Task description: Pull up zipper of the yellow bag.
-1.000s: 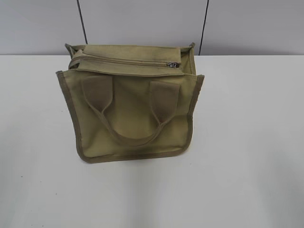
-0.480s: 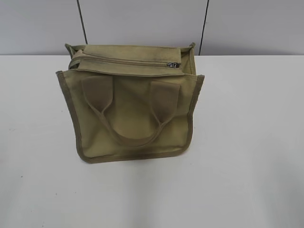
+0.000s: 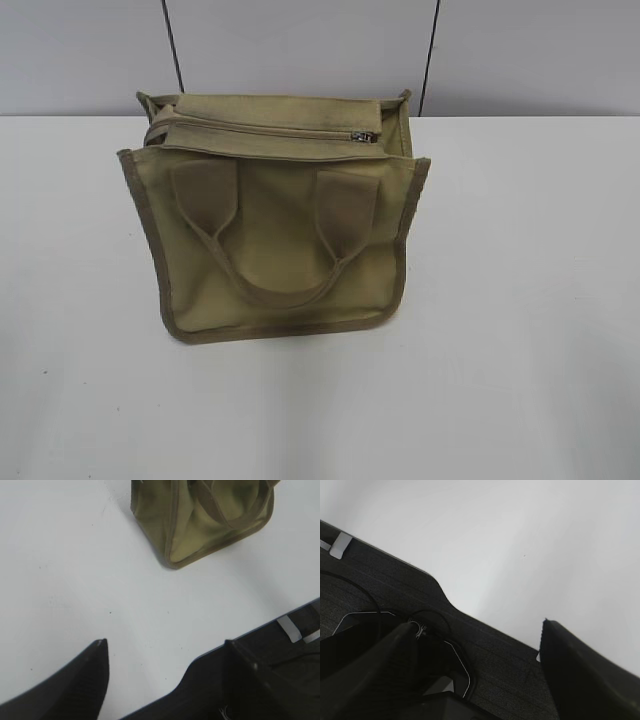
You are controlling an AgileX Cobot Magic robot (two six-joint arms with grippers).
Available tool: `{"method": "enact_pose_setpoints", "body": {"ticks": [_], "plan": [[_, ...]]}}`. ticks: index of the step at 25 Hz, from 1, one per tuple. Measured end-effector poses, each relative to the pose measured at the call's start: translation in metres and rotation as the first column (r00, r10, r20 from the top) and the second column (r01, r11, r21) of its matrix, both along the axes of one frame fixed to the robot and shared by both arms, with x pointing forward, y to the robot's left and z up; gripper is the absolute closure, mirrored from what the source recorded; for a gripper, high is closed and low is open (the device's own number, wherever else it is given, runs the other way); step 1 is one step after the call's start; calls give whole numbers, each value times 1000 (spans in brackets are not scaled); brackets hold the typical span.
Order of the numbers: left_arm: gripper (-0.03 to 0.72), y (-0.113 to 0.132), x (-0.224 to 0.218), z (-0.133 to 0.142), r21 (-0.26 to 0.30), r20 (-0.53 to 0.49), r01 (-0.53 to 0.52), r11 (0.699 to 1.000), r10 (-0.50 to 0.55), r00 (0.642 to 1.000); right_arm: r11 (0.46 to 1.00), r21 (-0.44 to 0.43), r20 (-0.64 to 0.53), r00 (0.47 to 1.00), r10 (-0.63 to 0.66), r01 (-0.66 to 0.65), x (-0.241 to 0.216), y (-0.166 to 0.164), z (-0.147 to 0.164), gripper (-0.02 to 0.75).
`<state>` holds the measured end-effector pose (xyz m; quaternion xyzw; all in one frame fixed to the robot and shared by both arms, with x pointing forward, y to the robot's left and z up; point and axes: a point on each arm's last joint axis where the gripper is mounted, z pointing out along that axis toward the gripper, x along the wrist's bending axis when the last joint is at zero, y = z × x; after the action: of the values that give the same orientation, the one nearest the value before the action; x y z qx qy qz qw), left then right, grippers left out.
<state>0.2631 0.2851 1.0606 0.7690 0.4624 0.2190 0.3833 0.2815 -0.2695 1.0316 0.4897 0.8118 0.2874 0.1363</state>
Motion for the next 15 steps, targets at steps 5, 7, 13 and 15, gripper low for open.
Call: {"method": "enact_pose_setpoints", "body": {"ticks": [5,7,13,15], "plan": [[169,-3,5,-1,14,-28,7,1000,-6,1000,1000,-1,1,1000,2,-2,0,0,0,153],[171,-3,5,-1,15,-27,8,1000,-8,1000,1000,-2,1,1000,2,-2,0,0,0,153],[174,-3,5,-1,15,-26,9,1000,-8,1000,1000,-2,2,1000,1,-1,0,0,0,153],[176,-2,4,0,8,-15,-4,1000,4,1000,1000,11,8,1000,-23,23,-1,-1,1,153]]}}
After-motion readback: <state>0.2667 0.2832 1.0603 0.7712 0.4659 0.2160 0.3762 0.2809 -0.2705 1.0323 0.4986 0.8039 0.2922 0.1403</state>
